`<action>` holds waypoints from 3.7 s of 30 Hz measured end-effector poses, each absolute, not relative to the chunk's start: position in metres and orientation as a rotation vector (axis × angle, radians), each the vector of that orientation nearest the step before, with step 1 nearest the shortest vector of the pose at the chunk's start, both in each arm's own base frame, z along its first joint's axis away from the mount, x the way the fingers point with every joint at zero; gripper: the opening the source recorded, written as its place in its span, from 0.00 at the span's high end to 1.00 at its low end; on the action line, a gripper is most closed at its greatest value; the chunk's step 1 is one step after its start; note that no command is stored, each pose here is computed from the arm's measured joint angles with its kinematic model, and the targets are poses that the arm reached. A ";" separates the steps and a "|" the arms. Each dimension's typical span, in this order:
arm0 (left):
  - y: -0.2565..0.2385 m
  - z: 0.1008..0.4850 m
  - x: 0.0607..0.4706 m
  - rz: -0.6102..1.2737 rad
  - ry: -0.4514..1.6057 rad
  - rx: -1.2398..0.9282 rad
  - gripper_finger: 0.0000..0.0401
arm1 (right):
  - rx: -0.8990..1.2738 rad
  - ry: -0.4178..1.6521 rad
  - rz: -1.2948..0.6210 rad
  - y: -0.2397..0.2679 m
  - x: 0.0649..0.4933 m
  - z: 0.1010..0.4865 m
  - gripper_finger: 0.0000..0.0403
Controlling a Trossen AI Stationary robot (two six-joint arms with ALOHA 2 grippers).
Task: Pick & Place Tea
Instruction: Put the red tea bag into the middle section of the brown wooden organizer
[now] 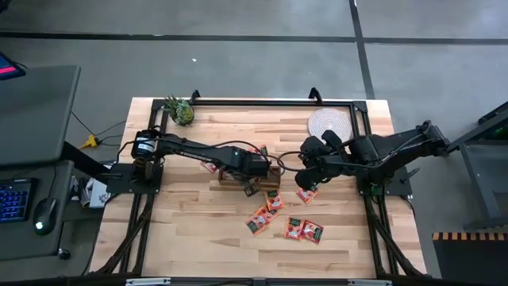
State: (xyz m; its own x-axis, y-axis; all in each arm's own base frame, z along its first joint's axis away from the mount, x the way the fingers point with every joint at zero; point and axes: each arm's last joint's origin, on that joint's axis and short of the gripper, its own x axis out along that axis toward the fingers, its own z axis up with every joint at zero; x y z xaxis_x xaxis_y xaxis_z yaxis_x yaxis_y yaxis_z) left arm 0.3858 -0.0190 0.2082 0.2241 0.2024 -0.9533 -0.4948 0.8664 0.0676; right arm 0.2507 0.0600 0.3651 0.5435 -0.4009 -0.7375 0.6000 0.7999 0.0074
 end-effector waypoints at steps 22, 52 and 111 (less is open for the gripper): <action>0.031 0.326 0.305 0.622 0.975 -0.309 1.00 | 0.303 0.794 -0.591 0.056 0.249 0.368 1.00; 0.060 0.183 0.187 0.871 1.062 -0.930 1.00 | 0.308 0.767 -0.552 0.032 0.257 0.375 1.00; 0.099 0.118 0.138 0.660 0.874 -1.391 0.38 | 0.322 0.738 -0.525 0.033 0.260 0.377 1.00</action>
